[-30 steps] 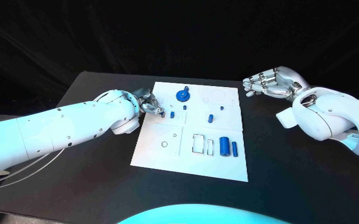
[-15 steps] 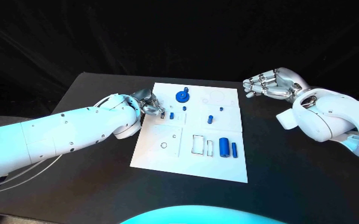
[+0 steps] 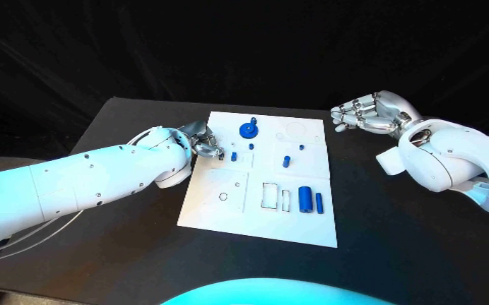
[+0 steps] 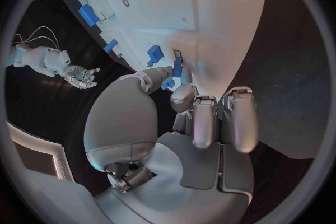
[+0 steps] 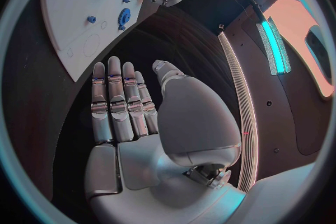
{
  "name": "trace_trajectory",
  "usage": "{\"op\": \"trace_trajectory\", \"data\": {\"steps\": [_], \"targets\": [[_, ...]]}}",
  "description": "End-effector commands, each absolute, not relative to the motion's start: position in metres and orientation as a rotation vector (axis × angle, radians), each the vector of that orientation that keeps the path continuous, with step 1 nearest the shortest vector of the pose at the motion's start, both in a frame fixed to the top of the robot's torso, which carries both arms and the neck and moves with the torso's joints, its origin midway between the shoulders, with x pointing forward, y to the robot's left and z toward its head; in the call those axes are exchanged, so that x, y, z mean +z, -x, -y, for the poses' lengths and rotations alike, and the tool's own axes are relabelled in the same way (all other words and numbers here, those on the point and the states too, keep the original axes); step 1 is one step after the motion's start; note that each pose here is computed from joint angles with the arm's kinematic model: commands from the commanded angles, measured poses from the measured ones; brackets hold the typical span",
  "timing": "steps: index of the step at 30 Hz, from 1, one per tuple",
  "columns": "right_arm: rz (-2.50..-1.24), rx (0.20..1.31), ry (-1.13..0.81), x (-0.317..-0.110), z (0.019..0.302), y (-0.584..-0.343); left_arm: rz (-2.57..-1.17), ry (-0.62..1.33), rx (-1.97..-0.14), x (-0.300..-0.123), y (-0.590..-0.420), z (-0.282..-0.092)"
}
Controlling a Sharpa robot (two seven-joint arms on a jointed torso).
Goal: Assemble the parts on the task board
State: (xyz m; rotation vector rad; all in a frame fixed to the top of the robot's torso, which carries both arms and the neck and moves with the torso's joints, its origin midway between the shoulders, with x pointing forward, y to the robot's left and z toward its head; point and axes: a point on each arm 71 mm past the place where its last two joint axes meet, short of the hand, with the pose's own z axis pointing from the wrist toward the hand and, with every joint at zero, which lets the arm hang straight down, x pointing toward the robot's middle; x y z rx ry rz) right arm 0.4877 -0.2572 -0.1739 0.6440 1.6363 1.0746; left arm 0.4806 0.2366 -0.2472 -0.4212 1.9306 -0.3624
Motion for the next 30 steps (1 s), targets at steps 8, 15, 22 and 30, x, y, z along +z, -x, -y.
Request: {"op": "trace_trajectory", "data": {"steps": [8, 15, 22, 30], "targets": [[-1.637, 1.090, -0.633, -0.1736, 0.2554, -0.4872, -1.987, 0.374, -0.318, -0.2520, -0.4812, -0.2348], [-1.637, 1.090, -0.632, -0.1736, 0.2553, -0.4874, -2.000, 0.365, -0.318, -0.2528, -0.4808, -0.2333], [-1.638, 1.089, -0.633, -0.1737, 0.2555, -0.4875, -2.010, 0.352, -0.325, -0.2527, -0.4795, -0.2320], [-1.639, 1.089, -0.632, -0.1741, 0.2554, -0.4878, -2.019, 0.336, -0.338, -0.2522, -0.4777, -0.2305]]}}
